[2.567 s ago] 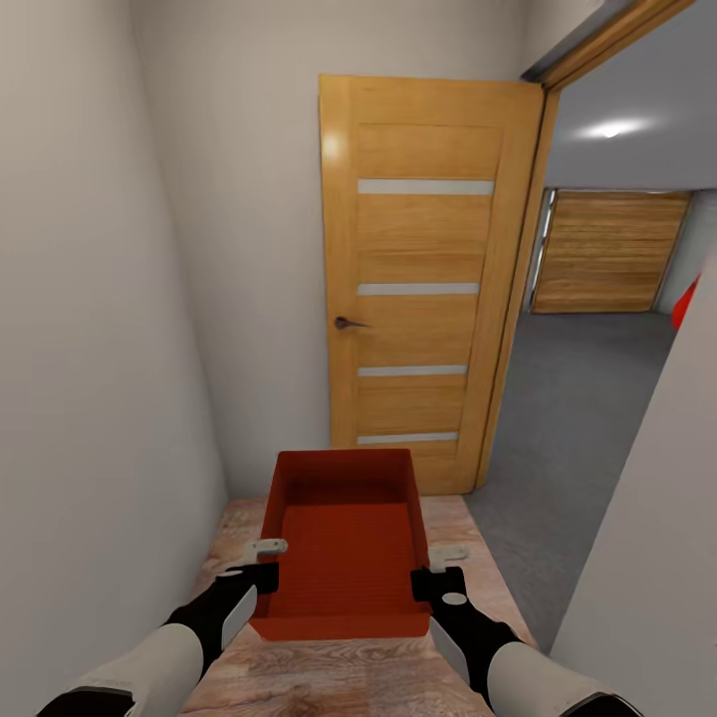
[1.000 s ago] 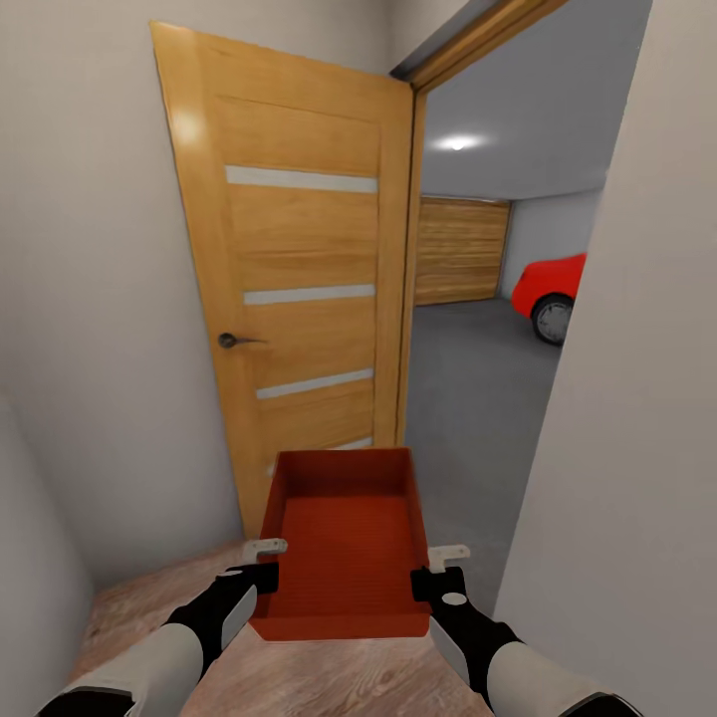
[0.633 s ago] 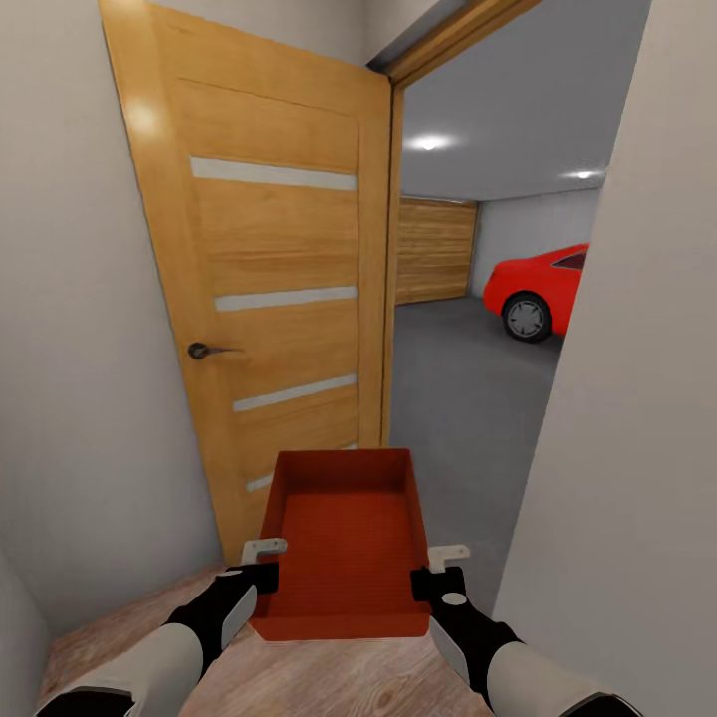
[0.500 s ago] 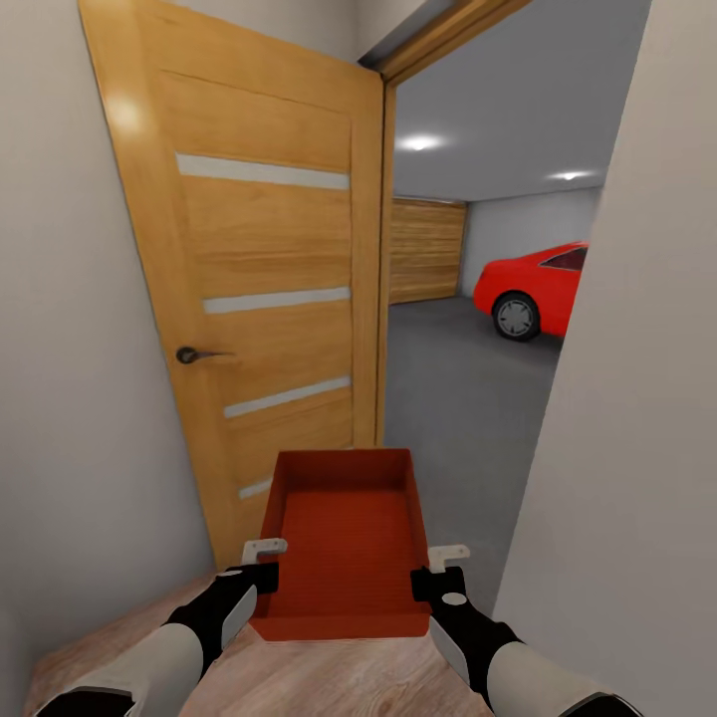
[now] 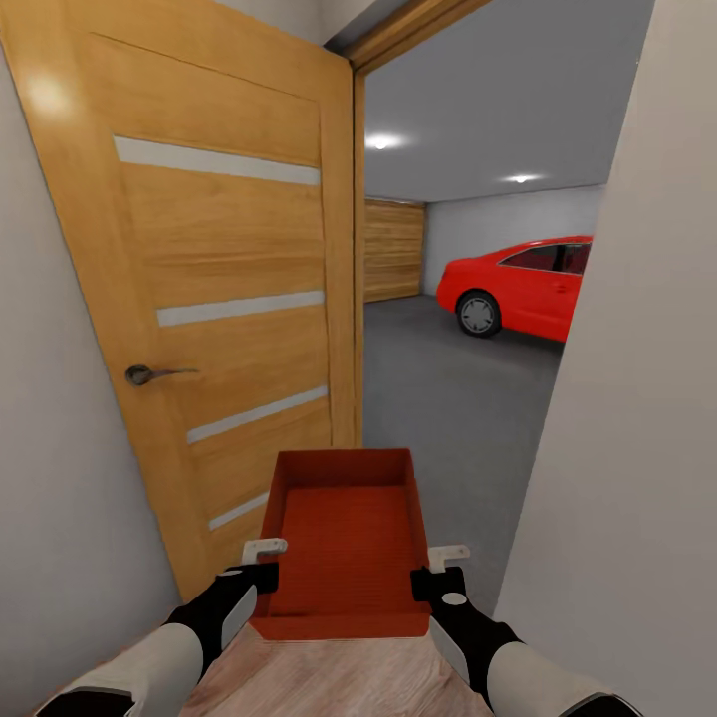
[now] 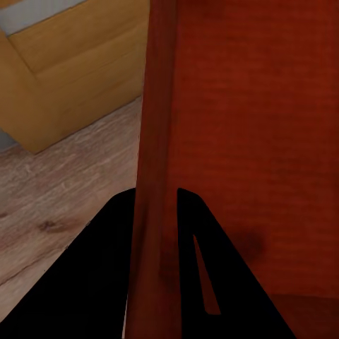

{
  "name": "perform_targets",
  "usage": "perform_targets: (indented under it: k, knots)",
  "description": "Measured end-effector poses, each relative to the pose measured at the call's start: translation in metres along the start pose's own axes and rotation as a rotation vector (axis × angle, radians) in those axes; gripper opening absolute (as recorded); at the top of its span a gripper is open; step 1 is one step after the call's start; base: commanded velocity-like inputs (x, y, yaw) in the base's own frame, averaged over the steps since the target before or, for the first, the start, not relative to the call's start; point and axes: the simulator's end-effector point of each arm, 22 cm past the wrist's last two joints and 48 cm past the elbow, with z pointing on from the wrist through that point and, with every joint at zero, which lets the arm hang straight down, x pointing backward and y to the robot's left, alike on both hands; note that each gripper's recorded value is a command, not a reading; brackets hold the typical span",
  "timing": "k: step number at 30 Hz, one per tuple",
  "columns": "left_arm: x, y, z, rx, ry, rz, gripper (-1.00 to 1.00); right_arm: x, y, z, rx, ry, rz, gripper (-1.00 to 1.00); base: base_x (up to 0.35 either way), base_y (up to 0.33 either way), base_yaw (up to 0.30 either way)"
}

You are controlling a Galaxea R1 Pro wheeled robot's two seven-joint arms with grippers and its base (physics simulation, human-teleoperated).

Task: Move the two storage containers from the living room to the garage. In the garage, place one container on the floor and stack the other container on top of it (either order is fine).

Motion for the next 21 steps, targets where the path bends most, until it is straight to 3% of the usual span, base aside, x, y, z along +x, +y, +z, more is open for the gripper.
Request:
perform_targets:
  k: [11, 21]
  knots:
    - [0.0001, 0.0000, 0.0000, 0.000, 0.000, 0.000, -1.00, 0.0000, 0.0000, 0.0000, 0.000, 0.000, 0.000, -1.00, 0.245, 0.213, -0.245]
    - [0.0000, 0.0000, 0.0001, 0.000, 0.000, 0.000, -1.00, -0.0001, 0.0000, 0.0001, 0.000, 0.000, 0.000, -1.00, 0.208, 0.130, -0.245]
